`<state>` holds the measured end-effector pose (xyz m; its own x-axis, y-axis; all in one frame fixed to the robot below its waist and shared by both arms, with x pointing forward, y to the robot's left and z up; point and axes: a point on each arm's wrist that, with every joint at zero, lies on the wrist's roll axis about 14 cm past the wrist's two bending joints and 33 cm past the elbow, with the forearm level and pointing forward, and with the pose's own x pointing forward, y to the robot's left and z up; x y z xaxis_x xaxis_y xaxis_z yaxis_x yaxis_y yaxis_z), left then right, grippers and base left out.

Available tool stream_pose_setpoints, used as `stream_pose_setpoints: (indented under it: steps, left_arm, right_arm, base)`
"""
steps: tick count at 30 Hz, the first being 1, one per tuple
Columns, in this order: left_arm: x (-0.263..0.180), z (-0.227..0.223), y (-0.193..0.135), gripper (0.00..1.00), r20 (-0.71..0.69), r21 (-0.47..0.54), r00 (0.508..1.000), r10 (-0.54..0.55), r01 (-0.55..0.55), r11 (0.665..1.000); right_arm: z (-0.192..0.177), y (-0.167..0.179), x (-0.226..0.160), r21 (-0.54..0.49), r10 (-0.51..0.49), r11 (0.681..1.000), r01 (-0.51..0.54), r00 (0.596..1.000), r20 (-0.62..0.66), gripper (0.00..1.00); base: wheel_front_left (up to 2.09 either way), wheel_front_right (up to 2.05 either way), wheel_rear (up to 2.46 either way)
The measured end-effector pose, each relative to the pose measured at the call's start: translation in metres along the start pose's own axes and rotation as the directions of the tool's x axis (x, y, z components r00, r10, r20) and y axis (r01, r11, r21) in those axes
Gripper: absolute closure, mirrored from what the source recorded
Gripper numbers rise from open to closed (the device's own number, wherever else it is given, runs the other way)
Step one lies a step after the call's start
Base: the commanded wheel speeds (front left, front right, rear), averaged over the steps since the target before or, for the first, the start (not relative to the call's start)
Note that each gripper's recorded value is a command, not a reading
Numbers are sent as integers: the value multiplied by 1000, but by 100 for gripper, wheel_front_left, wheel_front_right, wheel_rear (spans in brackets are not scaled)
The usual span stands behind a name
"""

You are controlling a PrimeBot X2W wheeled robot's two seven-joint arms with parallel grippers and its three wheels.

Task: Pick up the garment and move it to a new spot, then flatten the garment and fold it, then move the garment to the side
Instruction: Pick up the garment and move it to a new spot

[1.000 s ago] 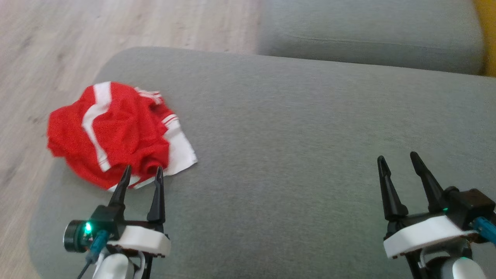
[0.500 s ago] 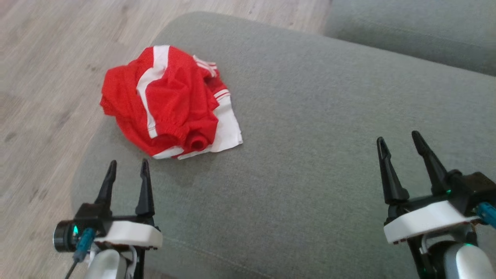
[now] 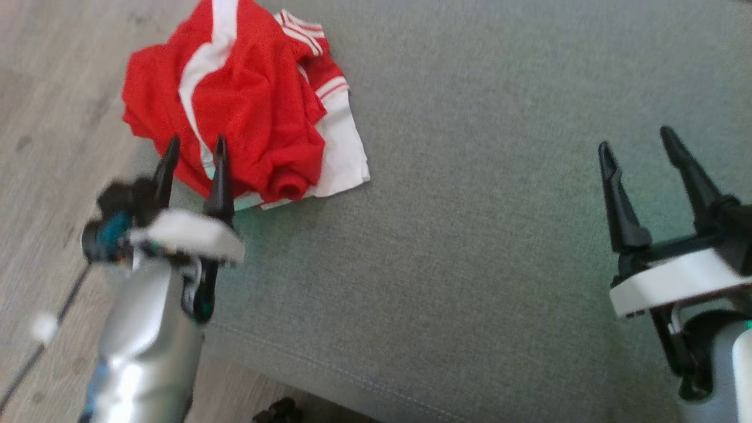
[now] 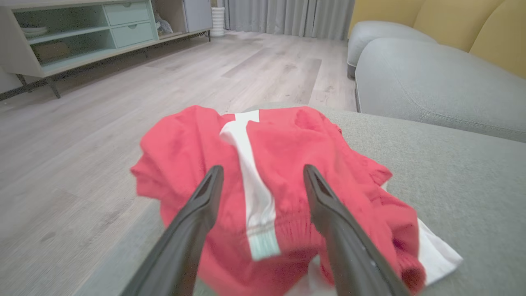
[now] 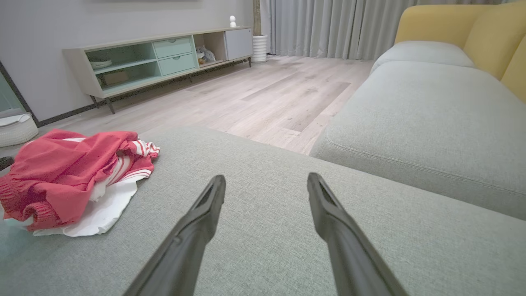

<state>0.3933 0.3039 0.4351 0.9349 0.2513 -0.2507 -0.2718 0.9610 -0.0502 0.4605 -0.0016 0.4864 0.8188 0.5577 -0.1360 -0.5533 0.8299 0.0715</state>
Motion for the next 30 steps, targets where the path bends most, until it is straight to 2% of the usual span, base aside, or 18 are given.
stream_pose_setpoints:
  steps: [4, 10, 12, 13, 17, 22, 26, 30]
  left_arm:
    - [37, -15, -13, 0, -140, 6, 989, -45, 47, 999]
    - [59, -52, -27, 0, -363, -19, 929, -73, 70, 997]
    - [61, -53, -33, 92, -380, -27, 921, -89, 85, 996]
    - [63, -50, -34, 100, -368, -23, 925, -95, 93, 995]
    - [66, -23, -21, 100, -255, 12, 963, -87, 93, 996]
    - [63, 30, -6, 100, -48, 71, 997, -56, 59, 996]
    - [51, 76, -12, 100, 110, 96, 991, -82, 72, 993]
    - [35, 94, -31, 100, 180, 123, 974, -137, 115, 986]
  right_arm:
    - [-16, -11, 12, 12, -5, 1000, 5, 999, -33, 0]
    - [-35, -23, 19, 21, -17, 1000, 19, 997, -73, 0]
    - [-36, -26, 17, 20, -26, 999, 28, 997, -78, 0]
    - [-35, -28, 16, 18, -32, 999, 33, 996, -78, 0]
    - [-27, -33, 11, 7, -56, 998, 56, 997, -61, 0]
    - [-5, -29, 2, 14, -73, 997, 73, 997, -2, 0]
    - [7, -25, -15, 11, -94, 996, 94, 995, 27, 0]
    - [15, -26, -30, 16, -120, 993, 119, 992, 47, 0]
  base:
    - [0, 0, 0]
    - [0, 0, 0]
    - [0, 0, 0]
    - [0, 0, 0]
    - [0, 0, 0]
    - [0, 0, 0]
    - [0, 0, 0]
    - [0, 0, 0]
